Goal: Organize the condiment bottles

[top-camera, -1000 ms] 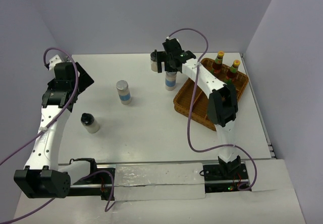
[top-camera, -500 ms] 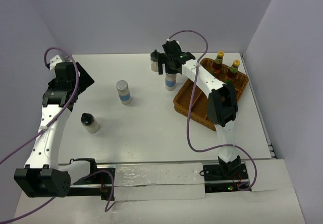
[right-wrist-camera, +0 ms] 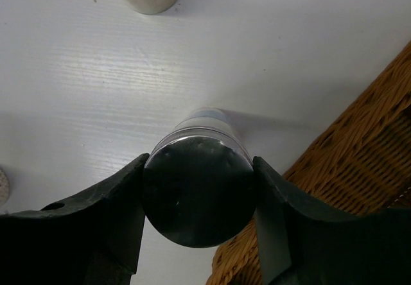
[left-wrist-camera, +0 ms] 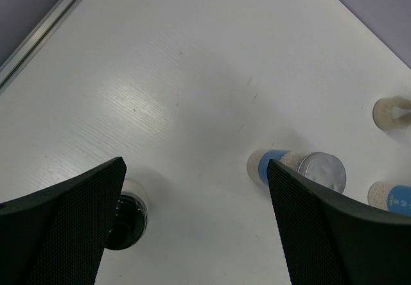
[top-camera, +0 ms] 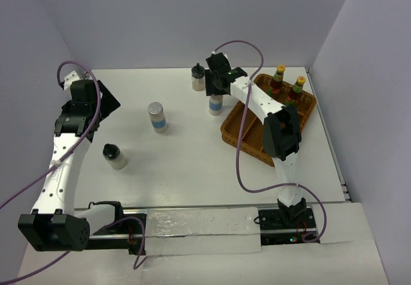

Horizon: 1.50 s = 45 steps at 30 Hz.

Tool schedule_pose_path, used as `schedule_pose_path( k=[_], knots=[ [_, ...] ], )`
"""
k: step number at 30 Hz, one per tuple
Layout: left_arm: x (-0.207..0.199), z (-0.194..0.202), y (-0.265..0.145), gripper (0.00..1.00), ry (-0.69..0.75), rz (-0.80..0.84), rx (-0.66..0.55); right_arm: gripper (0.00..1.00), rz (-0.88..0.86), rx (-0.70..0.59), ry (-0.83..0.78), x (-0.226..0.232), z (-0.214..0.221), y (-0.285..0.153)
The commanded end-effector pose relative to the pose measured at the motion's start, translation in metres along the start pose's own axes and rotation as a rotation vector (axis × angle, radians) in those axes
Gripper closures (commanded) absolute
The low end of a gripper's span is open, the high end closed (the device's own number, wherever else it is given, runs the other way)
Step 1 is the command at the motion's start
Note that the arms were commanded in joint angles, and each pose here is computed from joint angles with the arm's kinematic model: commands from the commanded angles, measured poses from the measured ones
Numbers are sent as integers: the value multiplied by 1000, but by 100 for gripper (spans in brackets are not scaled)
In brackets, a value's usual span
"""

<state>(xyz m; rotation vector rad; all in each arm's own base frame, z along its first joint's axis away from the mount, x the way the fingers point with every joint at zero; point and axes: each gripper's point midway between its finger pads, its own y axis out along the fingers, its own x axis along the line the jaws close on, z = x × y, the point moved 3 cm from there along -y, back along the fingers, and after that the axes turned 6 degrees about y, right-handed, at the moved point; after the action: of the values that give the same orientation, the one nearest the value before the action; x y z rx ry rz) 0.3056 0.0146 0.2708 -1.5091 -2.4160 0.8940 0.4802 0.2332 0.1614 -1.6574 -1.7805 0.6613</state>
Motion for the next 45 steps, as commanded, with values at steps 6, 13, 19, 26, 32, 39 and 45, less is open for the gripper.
schedule_pose_path(
  k=[6, 13, 19, 26, 32, 39, 45],
  knots=[
    [1, -8, -3, 1, -22, 10, -41, 80, -88, -158, 45, 10, -52, -59],
    [0, -7, -2, 1, -25, 16, -39, 81, -100, -363, 131, -23, -110, -142],
    [0, -7, -2, 1, -23, 17, -41, 85, -18, -429, 211, -90, -112, -166],
    [-1, -7, -2, 0, -23, 20, -39, 86, 63, -384, 252, -135, -93, -145],
    [-1, -9, -4, 0, -25, 20, -45, 86, 118, -314, 255, -150, -70, -108],
    [-2, -11, -5, 1, -25, 21, -43, 86, 123, -229, 242, -150, -47, -71],
    [-3, -12, -5, 0, -26, 27, -42, 86, 155, -172, 234, -154, -34, -47]
  ],
)
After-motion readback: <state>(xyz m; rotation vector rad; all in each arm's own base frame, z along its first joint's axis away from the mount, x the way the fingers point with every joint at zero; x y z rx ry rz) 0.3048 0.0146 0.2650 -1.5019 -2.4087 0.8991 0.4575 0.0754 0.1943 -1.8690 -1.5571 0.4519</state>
